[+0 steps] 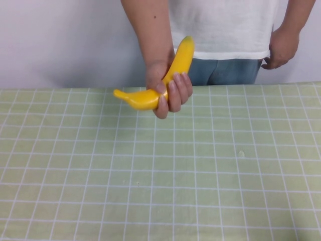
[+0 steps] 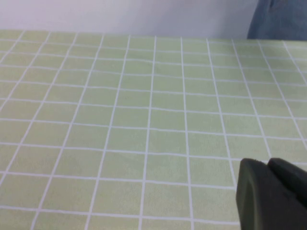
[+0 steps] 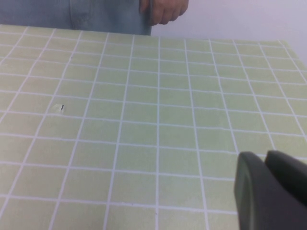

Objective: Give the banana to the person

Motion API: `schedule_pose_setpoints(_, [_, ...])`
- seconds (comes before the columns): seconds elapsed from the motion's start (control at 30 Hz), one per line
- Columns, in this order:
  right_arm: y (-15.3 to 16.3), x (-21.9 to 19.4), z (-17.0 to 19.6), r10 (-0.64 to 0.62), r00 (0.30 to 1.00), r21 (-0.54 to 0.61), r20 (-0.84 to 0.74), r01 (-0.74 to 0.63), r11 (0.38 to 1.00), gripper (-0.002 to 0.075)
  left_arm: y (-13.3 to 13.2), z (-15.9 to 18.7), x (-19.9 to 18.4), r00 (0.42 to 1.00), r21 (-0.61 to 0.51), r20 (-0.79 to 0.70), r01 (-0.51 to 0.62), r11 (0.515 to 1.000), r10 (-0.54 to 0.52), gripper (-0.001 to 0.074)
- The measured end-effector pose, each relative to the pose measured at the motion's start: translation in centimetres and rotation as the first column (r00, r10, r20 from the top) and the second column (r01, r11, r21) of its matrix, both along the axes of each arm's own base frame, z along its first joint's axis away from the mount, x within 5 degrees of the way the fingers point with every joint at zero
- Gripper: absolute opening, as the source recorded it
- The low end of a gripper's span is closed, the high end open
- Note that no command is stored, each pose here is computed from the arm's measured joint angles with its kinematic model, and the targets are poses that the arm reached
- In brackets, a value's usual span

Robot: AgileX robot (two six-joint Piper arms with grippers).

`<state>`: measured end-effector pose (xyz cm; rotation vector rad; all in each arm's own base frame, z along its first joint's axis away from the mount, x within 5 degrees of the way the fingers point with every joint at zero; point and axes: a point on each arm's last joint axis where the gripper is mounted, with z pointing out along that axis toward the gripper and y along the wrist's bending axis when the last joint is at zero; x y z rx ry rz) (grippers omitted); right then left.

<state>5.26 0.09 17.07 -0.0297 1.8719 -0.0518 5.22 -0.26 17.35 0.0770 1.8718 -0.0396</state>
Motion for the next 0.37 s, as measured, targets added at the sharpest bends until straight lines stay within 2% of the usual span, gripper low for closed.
schedule_pose_setpoints(0.37, [0.00, 0.00, 0.00, 0.000, 1.000, 0.000, 0.000, 0.000, 1.000, -0.0007, -0.02, 0.03, -0.01, 1.000, -0.007, 0.004, 0.001, 1.000, -0.001, 0.0003])
